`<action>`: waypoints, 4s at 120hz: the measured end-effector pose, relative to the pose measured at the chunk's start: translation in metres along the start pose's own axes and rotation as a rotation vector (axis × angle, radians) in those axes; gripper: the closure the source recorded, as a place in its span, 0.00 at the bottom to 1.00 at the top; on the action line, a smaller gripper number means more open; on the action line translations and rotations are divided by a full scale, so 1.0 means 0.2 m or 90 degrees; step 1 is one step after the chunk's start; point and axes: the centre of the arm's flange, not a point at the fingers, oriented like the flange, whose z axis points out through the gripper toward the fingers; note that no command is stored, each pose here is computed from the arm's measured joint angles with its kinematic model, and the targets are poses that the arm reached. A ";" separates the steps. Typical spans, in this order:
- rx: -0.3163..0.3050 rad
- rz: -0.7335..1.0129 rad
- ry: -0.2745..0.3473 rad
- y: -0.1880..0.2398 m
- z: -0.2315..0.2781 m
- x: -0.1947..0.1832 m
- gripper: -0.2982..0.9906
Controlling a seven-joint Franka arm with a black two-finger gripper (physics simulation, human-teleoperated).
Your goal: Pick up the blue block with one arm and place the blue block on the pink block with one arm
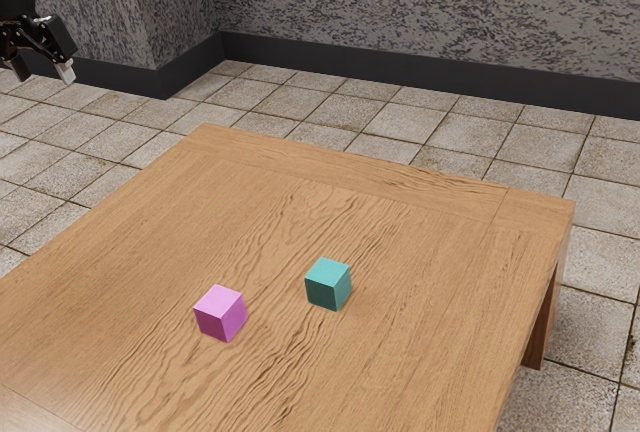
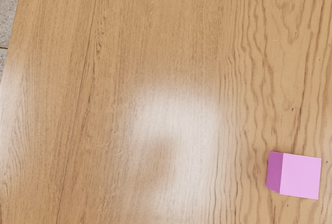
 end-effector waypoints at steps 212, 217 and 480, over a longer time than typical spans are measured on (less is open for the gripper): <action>-0.003 -0.006 -0.057 1.72 1.83 0.34 0.23; 0.000 -0.011 -0.065 1.72 1.85 0.34 0.23; -0.011 0.123 -0.087 1.77 2.07 0.33 0.49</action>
